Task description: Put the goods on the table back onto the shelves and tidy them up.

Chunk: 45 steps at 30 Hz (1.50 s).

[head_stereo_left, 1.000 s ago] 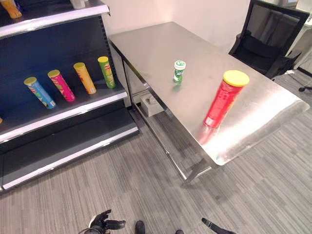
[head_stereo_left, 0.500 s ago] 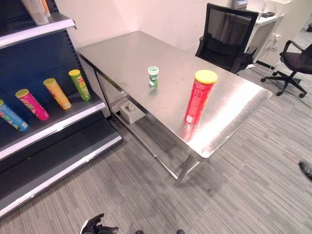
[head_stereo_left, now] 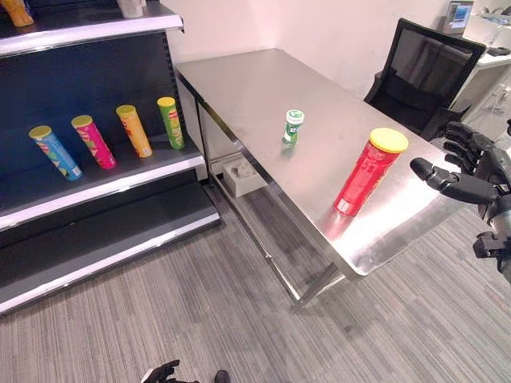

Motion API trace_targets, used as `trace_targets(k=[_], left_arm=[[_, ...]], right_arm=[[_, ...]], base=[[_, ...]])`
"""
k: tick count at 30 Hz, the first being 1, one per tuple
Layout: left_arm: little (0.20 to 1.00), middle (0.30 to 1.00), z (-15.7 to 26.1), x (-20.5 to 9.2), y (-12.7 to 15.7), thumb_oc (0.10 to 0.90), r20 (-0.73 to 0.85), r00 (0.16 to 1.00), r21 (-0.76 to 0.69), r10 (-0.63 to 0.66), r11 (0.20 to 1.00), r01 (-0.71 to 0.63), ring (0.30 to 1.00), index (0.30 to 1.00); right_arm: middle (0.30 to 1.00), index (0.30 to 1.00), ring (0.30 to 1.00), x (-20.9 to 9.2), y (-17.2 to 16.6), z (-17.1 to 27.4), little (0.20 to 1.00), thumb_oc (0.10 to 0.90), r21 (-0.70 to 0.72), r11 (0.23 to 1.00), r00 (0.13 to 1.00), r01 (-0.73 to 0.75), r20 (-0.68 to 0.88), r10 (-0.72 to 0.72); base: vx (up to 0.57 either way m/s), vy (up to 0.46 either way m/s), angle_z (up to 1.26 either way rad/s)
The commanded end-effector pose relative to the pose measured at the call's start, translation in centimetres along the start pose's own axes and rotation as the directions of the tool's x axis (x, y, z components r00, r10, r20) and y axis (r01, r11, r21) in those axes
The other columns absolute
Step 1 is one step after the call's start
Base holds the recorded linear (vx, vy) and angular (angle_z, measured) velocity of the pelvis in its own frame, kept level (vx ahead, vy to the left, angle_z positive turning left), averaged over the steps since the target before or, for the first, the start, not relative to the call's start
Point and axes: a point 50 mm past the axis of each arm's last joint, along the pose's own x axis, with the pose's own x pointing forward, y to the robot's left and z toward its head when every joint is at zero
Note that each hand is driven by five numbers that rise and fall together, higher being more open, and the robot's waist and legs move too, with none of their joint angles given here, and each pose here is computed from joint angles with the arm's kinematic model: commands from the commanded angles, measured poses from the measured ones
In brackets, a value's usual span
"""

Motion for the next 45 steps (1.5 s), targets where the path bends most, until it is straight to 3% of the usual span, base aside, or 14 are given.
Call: trace_targets(k=[1, 26, 27, 28, 38, 41, 43, 45], left_arm=[[0.900, 0.900, 1.4, 0.4, 0.5, 0.800, 0.046, 0.999, 0.060, 0.003, 0.998, -0.005, 0.900, 0.900], [0.900, 0.900, 1.0, 0.4, 0.9, 0.800, 0.036, 0.999, 0.054, 0.027, 0.998, -0.029, 0.900, 0.900], [0.900, 0.900, 1.1, 0.4, 1.0, 0.800, 0.037, 0.999, 0.056, 0.030, 0.998, -0.032, 0.900, 0.900], [0.900, 0.900, 1.0, 0.4, 1.0, 0.800, 0.036, 0.999, 0.054, 0.029, 0.998, -0.031, 0.900, 0.900], [0.900, 0.900, 1.3, 0.4, 1.1, 0.800, 0.048, 0.998, 0.052, 0.035, 0.998, -0.037, 0.900, 0.900], [0.900, 0.900, 1.5, 0.3, 1.4, 0.800, 0.061, 0.997, 0.035, 0.051, 0.998, -0.054, 0.900, 0.900], [0.900, 0.900, 1.6, 0.3, 1.9, 0.800, 0.063, 0.995, 0.013, 0.077, 0.997, -0.078, 0.900, 0.900], [0.900, 0.900, 1.4, 0.2, 2.0, 0.800, 0.061, 0.995, 0.002, 0.085, 0.996, -0.085, 0.900, 0.900]], right_arm=[[0.900, 0.900, 0.900, 2.8, -3.1, 6.3, 0.900, 0.800, -0.091, 0.991, 0.973, 0.098, 0.217, -0.076], [0.900, 0.900, 0.900, 6.4, -3.0, 7.5, 0.900, 0.800, -0.337, 0.940, 0.993, 0.053, 0.116, -0.014], [0.361, 0.361, 0.361, 6.5, -3.0, 7.5, 0.361, 0.441, -0.345, 0.938, 0.995, 0.045, 0.103, -0.010], [0.300, 0.300, 0.300, 6.6, -3.0, 7.5, 0.300, 0.400, -0.346, 0.937, 0.995, 0.046, 0.102, -0.011], [0.300, 0.300, 0.300, 6.4, -3.0, 7.4, 0.300, 0.400, -0.281, 0.956, 0.989, 0.090, 0.137, -0.052], [0.300, 0.300, 0.300, 5.0, -2.9, 8.8, 0.300, 0.400, -0.184, 0.964, 0.948, 0.191, 0.289, -0.133], [0.300, 0.300, 0.300, 3.3, -2.5, 10.9, 0.300, 0.400, -0.096, 0.957, 0.870, 0.274, 0.449, -0.204], [0.300, 0.300, 0.300, 2.6, -2.2, 11.9, 0.300, 0.400, -0.052, 0.951, 0.825, 0.304, 0.514, -0.235]], base=[[0.00, -0.027, 0.21], [0.00, -0.004, 0.08], [0.00, 0.000, 0.00], [0.00, 0.000, 0.00], [0.00, 0.000, 0.00], [0.01, -0.064, 0.04], [0.00, -0.121, 0.02], [-0.01, -0.100, 0.03]])
